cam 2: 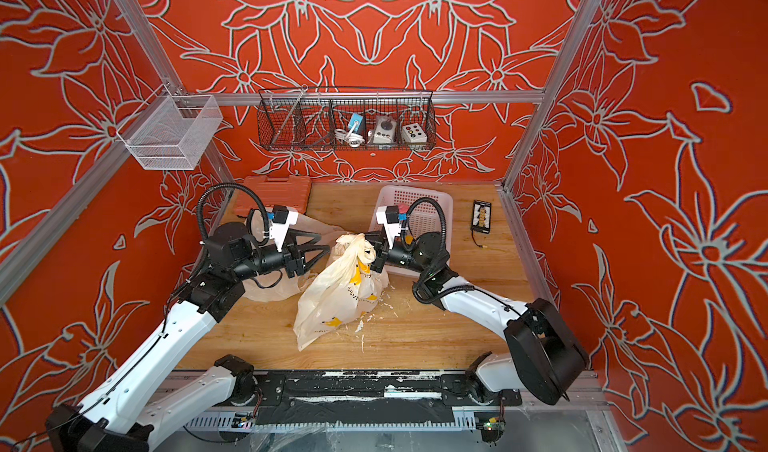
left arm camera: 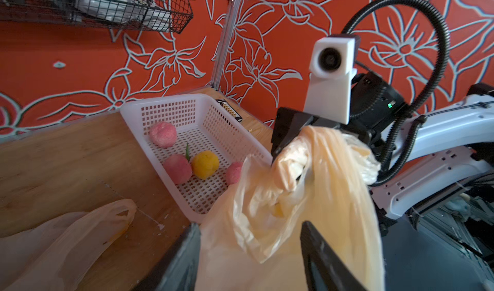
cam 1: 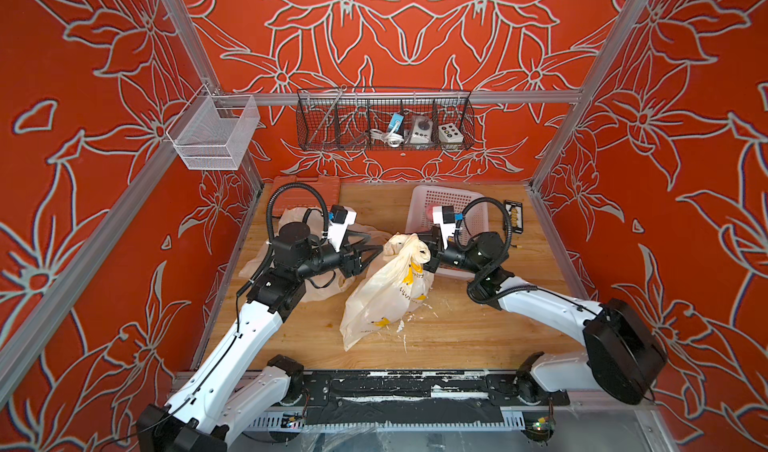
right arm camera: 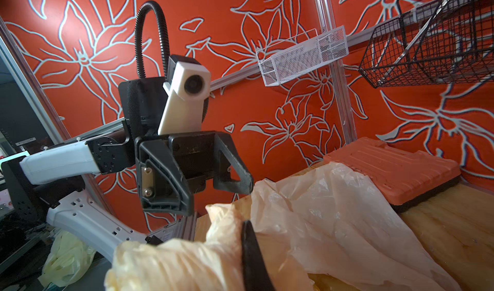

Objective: Place the peach into a plastic bag & tie a knot
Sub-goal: Cross the plastic bag at the center of the board, then tie the plastic bag at the center of the board.

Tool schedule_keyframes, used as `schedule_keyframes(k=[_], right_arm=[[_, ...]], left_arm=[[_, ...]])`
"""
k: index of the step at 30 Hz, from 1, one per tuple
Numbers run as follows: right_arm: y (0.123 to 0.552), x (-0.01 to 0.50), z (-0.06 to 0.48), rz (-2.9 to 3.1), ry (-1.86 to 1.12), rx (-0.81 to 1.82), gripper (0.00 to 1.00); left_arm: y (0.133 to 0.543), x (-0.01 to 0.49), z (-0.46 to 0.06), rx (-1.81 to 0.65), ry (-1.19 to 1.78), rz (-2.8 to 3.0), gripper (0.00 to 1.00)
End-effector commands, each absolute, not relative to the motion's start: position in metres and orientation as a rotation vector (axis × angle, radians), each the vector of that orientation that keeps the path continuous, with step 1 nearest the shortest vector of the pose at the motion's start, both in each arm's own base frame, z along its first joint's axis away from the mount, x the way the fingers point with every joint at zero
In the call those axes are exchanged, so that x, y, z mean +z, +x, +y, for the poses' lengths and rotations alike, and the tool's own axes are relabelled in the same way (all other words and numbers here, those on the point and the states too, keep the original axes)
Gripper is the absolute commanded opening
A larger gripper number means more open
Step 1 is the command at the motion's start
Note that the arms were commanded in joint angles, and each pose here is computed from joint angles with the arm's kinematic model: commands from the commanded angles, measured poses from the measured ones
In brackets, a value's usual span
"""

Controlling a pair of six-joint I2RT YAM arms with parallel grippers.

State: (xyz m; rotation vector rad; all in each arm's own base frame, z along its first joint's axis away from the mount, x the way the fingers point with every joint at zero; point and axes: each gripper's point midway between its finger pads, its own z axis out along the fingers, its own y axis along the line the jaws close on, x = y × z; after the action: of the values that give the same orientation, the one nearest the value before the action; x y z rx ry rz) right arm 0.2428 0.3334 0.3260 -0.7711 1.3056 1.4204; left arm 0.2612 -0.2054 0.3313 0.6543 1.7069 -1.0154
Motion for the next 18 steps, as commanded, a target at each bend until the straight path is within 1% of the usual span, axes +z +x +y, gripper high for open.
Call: schedule_keyframes(k=[1, 7, 12, 18], right_arm=[[0.238, 0.339, 0.335, 1.248, -0.789, 1.472, 0.05], [0.238, 0.339, 0.337, 1.253, -0.796, 1.483, 0.05], [0.235, 0.342, 0.338, 1.245, -0.818, 1.494, 0.05], [0.233, 0.338, 0.338, 1.252, -0.837, 1.492, 0.05]], left_arm=[[0.259, 0.335, -0.222, -1.109, 0.759, 1.682, 0.60], [0.258, 0.331, -0.231, -1.122, 0.835, 1.663, 0.60], [0.261, 0.322, -0.235, -1.147, 0.859, 1.688, 0.55], [0.259, 0.329, -0.239, -1.178, 0.885, 1.667, 0.46]])
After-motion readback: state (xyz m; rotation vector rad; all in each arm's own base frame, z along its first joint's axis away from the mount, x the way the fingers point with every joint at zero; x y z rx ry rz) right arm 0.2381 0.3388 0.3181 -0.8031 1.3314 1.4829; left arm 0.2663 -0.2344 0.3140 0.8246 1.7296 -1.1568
